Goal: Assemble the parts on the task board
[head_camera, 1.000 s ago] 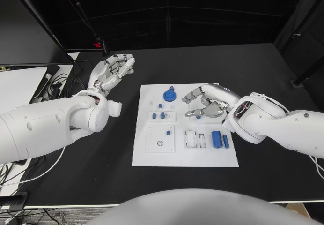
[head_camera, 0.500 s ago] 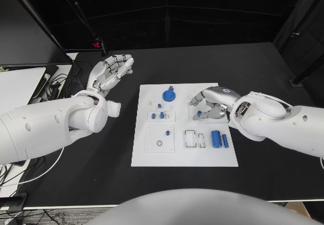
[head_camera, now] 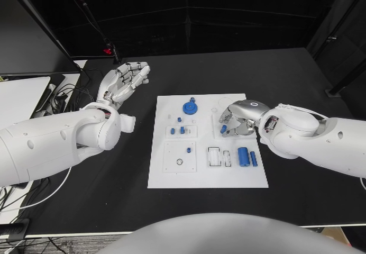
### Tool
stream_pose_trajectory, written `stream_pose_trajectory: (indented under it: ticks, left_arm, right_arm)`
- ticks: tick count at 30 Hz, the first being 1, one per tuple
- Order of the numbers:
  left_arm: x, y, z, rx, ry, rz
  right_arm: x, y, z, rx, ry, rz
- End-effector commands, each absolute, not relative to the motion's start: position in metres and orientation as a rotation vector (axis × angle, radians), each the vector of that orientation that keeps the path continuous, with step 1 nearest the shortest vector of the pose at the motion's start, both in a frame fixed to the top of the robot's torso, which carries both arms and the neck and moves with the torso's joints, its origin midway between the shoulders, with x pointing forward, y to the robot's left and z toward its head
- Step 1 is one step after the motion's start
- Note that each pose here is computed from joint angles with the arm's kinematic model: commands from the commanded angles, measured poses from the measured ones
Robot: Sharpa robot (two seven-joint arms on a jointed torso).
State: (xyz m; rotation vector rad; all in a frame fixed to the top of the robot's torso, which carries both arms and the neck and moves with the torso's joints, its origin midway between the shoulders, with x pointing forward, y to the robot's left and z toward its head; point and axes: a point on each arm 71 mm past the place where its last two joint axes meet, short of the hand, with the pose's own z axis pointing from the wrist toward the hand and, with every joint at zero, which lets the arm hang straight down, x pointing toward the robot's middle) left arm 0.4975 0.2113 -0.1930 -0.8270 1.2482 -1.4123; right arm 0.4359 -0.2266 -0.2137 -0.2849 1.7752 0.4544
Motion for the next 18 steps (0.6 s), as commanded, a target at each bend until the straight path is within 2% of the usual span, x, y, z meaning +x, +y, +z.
stream_pose_trajectory:
  ticks: [1,18]
  left_arm:
    - [0.4938,0.2104,-0.1812,-0.716,1.117,-1.501]
    - [0.4941,0.2103,-0.1814,-0.717,1.118,-1.500]
  right_arm:
    - [0.4373,-0.2278,-0.2148,-0.286,1.790,0.396]
    - [0.4369,-0.2200,-0.2145,-0.293,1.768,0.440]
